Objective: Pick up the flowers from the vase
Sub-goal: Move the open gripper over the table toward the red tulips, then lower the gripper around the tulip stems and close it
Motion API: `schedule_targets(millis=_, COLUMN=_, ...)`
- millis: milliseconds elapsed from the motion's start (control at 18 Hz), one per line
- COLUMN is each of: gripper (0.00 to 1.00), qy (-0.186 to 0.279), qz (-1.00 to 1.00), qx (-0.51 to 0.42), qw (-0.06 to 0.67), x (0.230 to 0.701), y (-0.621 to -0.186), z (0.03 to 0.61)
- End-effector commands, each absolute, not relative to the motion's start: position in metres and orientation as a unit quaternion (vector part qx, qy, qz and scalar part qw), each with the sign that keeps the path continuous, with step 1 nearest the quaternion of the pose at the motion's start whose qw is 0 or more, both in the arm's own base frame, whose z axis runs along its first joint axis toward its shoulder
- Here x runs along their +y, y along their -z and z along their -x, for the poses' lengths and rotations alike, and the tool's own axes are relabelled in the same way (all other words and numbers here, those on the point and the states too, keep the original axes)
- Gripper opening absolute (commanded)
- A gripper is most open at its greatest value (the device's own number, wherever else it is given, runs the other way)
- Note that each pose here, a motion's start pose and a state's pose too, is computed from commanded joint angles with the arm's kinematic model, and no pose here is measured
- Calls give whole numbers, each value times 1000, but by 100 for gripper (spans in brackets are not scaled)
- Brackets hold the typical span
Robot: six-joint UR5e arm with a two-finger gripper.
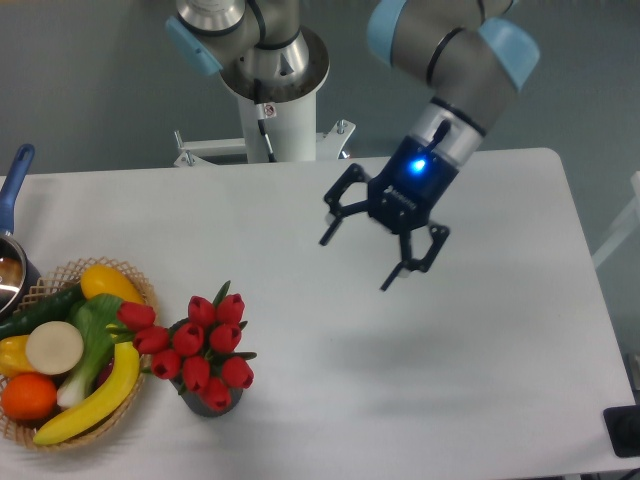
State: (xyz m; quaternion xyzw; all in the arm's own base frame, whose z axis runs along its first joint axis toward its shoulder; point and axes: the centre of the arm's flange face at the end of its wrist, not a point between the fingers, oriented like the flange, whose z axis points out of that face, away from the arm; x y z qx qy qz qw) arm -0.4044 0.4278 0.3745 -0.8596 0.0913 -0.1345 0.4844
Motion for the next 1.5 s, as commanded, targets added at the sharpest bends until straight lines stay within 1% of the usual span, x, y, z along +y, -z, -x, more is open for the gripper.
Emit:
schedule_targets(millis=111, gripper=100, qy=137, qz=856, qx=111, qw=485, x=445, y=-363, z=393)
schedule_targets(millis=333, gripper=100, qy=148, qz=846, qx=156, qw=489, x=489, y=-324, z=369)
schedule_targets(millis=444, gripper=100, qy=160, qz=844, qx=160, qw=487, x=500, y=-307, z=364)
schedule_targets(millis=667, gripper=100, qy=180, qz=827, qx=167, qw=506, x=511, y=-306, z=352)
schedule_targets(millis=1056, gripper=100, qy=198, qz=812, qx=182, qw=519, x=525, y=-309, z=331)
schedule_targets(millis=1333, gripper=100, qy=207, qz=807, qx=186, qw=520, x=533, y=-300, z=325)
schedule_targets(millis=1389, gripper=90, qy=207, qz=807, qx=186, qw=520, x=533, y=-300, z=325)
schedule_targets(millis=1444, gripper=64, qy=207, qz=807, qx=187, qw=521, x=533, y=-301, z=325)
schedule_targets(millis=1500, gripper=50, qy=207, qz=807, qx=186, qw=520, x=533, y=-300, z=325)
